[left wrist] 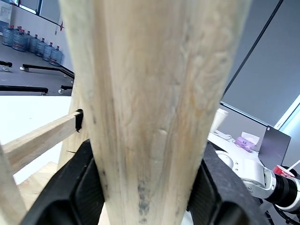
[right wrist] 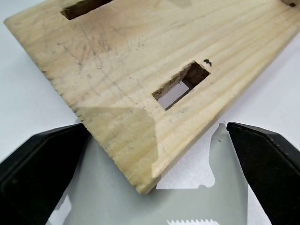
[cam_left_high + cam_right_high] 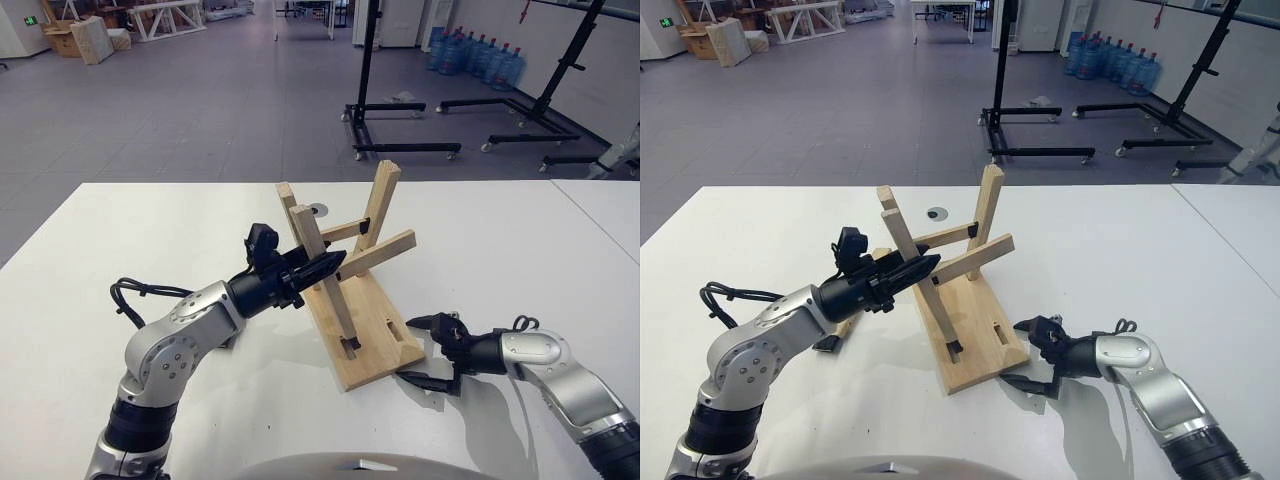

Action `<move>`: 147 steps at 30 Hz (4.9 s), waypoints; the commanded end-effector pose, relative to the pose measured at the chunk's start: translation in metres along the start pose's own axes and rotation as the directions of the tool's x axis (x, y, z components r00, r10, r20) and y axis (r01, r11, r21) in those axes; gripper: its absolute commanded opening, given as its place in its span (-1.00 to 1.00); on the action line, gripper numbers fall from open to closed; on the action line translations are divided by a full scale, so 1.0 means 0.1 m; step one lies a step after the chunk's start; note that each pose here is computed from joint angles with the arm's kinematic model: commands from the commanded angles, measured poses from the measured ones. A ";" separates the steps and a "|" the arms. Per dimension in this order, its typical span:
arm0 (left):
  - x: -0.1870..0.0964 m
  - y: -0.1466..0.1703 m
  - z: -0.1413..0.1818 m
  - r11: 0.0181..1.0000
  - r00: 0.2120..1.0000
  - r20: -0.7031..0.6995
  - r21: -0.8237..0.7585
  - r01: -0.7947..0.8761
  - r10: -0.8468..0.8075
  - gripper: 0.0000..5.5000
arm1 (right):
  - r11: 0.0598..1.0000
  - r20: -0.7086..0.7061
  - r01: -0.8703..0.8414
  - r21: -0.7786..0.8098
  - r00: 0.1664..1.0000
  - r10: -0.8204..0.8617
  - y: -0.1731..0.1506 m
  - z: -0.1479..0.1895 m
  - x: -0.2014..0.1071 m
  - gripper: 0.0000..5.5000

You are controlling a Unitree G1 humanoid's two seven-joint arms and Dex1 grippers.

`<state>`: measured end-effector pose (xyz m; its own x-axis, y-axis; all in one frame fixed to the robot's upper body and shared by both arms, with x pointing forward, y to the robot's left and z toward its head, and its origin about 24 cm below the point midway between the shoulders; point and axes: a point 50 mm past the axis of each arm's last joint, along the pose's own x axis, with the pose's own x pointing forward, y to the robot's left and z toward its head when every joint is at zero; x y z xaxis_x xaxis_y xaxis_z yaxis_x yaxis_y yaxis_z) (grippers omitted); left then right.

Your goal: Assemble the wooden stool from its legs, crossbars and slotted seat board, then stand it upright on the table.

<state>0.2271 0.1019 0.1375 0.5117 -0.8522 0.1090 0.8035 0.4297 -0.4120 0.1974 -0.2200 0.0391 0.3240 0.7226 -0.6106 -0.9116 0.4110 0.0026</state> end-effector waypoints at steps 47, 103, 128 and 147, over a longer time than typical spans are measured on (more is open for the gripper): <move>-0.05 0.07 -0.05 1.000 1.000 -0.027 0.007 0.010 -0.010 -0.24 | 0.988 0.021 0.000 0.152 1.000 -0.003 0.03 0.01 -0.08 0.62; -0.13 -0.01 0.13 0.989 0.996 -0.084 0.139 0.044 -0.032 -0.24 | 0.988 0.032 -0.039 0.150 0.999 0.035 0.10 0.06 0.02 0.62; -0.16 0.12 -0.07 0.966 0.981 -0.193 0.250 0.065 -0.017 -0.24 | 0.987 0.038 -0.054 0.149 0.998 0.049 0.12 0.07 0.06 0.62; -0.30 0.24 -0.86 0.939 0.827 -0.559 0.310 0.149 0.053 -0.24 | 0.981 0.057 -0.058 0.183 0.997 0.049 0.20 0.06 0.14 0.62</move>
<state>0.2194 0.0973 0.1039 0.3212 -0.9295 -0.1813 0.9470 0.3152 0.0620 0.1879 -0.2053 0.0380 0.3176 0.7570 -0.5711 -0.8645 0.4786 0.1536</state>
